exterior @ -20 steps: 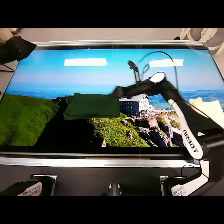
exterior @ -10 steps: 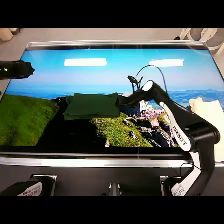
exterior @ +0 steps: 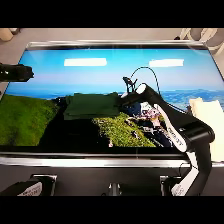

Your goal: Fold the shirts.

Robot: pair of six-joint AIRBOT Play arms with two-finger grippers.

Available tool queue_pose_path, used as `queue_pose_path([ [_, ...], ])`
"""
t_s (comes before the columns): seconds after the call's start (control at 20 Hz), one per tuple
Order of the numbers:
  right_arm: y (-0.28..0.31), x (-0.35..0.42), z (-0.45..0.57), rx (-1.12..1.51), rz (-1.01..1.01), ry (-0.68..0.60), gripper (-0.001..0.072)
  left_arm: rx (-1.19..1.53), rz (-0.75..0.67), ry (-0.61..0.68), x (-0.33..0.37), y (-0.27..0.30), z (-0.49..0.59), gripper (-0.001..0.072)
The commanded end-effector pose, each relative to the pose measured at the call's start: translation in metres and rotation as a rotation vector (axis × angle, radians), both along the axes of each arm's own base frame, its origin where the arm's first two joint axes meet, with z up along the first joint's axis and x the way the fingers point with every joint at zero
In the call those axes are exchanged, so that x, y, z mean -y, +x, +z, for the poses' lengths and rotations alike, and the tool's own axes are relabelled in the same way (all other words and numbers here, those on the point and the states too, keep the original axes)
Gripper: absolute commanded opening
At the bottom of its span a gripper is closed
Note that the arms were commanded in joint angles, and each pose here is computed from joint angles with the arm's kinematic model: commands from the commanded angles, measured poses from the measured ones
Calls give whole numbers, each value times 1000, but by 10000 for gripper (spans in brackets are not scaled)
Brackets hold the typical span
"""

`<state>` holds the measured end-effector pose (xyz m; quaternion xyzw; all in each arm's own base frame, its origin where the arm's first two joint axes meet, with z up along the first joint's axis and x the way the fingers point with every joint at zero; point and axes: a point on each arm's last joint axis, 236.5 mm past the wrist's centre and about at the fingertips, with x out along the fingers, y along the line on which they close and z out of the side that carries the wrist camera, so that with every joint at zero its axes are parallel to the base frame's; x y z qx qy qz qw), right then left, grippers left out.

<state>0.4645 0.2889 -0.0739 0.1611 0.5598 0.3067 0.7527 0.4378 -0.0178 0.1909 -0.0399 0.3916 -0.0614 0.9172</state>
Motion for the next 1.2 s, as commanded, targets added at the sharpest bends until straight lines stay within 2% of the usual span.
queue_pose_path([
  [0.0,7,24,57,145,82,21,19,-1,1,3,-1,0,0,30],
  [0.15,18,102,133,241,-2,19,19,0,1,3,0,0,0,30],
  [0.3,17,210,190,322,-169,-52,19,-1,1,3,0,0,0,30],
  [0.6,-38,383,260,385,-519,-151,20,1,-11,-34,8,0,1,30],
  [0.75,-75,430,274,373,-629,-185,20,2,-26,-51,15,0,2,30],
  [1.0,-129,468,280,311,-729,-205,20,5,-66,-40,28,-1,2,30],
  [1.15,-157,502,300,349,-878,-250,20,7,-80,-34,31,-2,2,30],
])
